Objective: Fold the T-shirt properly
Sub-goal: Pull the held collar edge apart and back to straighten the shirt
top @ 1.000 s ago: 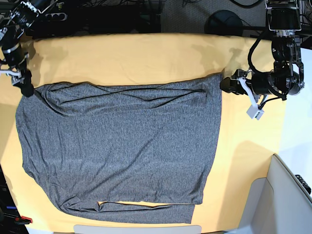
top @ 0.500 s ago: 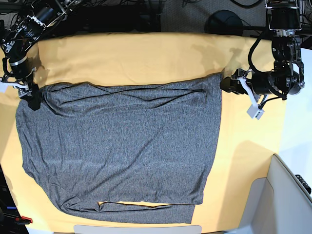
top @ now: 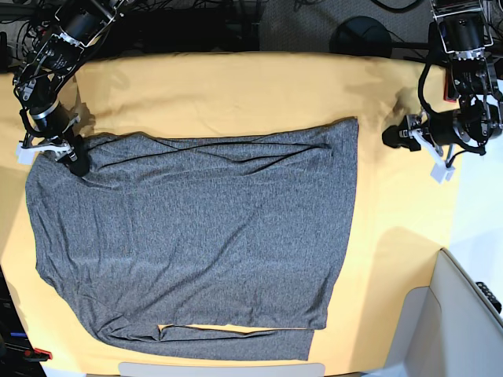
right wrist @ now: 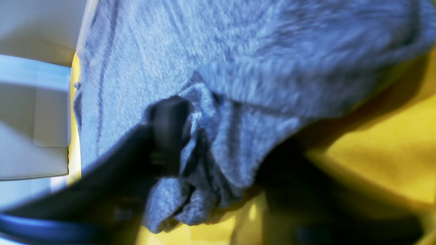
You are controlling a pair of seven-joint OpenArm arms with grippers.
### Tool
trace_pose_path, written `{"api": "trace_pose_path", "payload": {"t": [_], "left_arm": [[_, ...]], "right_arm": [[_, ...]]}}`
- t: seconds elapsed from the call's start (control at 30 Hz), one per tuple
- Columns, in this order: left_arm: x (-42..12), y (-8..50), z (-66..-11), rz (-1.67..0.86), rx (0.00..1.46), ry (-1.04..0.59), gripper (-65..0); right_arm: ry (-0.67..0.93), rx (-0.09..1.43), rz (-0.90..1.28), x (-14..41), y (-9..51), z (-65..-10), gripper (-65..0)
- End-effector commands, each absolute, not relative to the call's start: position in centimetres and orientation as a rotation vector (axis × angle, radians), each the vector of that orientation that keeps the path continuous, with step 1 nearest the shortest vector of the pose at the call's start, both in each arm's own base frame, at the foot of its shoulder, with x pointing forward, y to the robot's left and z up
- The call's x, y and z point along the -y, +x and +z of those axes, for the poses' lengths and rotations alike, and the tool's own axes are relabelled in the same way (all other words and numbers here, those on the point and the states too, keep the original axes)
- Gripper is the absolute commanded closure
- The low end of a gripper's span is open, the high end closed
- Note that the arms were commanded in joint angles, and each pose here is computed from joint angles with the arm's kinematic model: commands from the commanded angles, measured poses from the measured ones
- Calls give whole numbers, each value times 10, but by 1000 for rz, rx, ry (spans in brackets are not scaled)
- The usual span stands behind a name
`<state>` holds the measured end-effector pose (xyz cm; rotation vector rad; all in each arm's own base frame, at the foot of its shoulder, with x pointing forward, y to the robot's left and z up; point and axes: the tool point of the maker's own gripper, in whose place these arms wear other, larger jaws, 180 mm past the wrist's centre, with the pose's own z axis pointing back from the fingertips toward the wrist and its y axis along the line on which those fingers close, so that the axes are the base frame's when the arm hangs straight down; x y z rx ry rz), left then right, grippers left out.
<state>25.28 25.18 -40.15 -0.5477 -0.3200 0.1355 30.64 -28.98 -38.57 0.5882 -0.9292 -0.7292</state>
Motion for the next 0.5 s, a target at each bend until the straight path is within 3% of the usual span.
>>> {"api": "trace_pose_path", "payload": {"t": [0.0, 0.07, 0.47], "left_arm": [[-257, 268, -388, 130, 362, -556, -266], [-252, 266, -401, 174, 331, -590, -266], [-201, 265, -422, 222, 292, -727, -265]], "right_arm": [[637, 874, -742, 275, 305, -394, -61], [642, 868, -736, 272, 306, -395, 0], [643, 854, -715, 266, 306, -396, 0]]}}
